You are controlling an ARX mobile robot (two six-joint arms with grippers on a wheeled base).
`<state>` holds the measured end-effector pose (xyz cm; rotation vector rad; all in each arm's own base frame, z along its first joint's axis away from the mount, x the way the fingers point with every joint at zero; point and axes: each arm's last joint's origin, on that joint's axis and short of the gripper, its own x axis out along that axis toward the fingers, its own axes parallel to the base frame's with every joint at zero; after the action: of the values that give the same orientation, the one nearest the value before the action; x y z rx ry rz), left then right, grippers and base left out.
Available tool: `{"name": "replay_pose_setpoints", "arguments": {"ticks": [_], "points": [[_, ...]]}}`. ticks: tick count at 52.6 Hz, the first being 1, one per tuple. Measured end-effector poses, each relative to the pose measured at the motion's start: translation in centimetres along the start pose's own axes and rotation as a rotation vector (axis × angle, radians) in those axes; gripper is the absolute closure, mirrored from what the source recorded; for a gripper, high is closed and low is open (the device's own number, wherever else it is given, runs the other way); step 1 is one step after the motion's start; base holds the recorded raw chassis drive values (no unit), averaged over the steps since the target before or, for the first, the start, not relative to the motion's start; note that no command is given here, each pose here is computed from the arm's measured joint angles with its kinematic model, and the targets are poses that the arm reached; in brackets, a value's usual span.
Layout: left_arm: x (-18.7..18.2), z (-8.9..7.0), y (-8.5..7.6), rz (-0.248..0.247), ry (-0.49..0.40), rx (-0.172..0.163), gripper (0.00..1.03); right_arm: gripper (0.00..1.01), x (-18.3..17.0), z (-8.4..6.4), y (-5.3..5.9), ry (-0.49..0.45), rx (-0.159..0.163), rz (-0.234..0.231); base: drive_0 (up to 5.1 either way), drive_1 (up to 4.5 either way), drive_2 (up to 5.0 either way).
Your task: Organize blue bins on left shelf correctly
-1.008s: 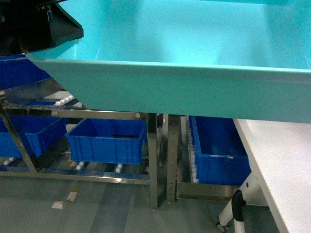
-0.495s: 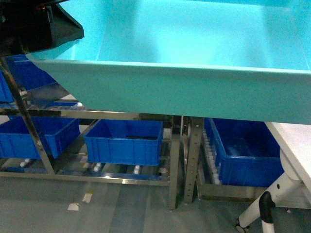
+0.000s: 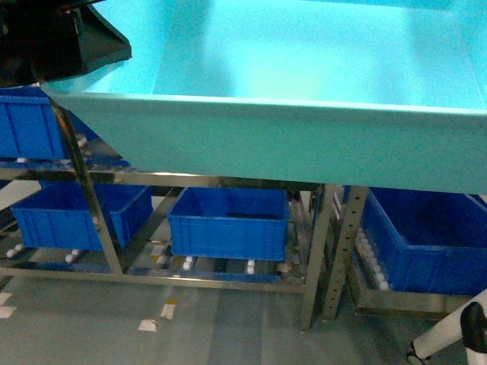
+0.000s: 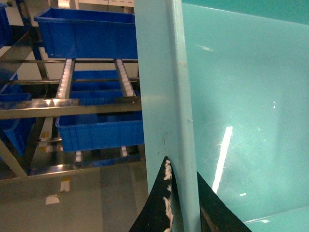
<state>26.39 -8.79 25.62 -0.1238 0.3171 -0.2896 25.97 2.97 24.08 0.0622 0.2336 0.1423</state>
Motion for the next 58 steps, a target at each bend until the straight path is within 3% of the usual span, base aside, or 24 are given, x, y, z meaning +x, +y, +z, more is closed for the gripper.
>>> {"name": "replay_pose_setpoints", "arguments": {"ticks": [32, 44, 58], "points": [[0.0, 0.0, 0.0, 0.0, 0.0, 0.0, 1.01, 0.99, 0.0, 0.01, 0.0, -0.002, 0.0, 0.0, -5.0, 2.61, 2.2], [-0.01, 0.01, 0.12, 0.002, -0.002, -0.001, 1.01, 0.99, 0.02, -0.01, 0.05, 0.0, 0.0, 0.002, 0.0, 0.0, 0.0], [-0.04, -0.03, 0.09, 0.001, 0.003, -0.001, 1.01, 0.99, -0.01, -0.04, 0.05, 0.004, 0.0, 0.002, -0.1, 4.07, -4.2]]}}
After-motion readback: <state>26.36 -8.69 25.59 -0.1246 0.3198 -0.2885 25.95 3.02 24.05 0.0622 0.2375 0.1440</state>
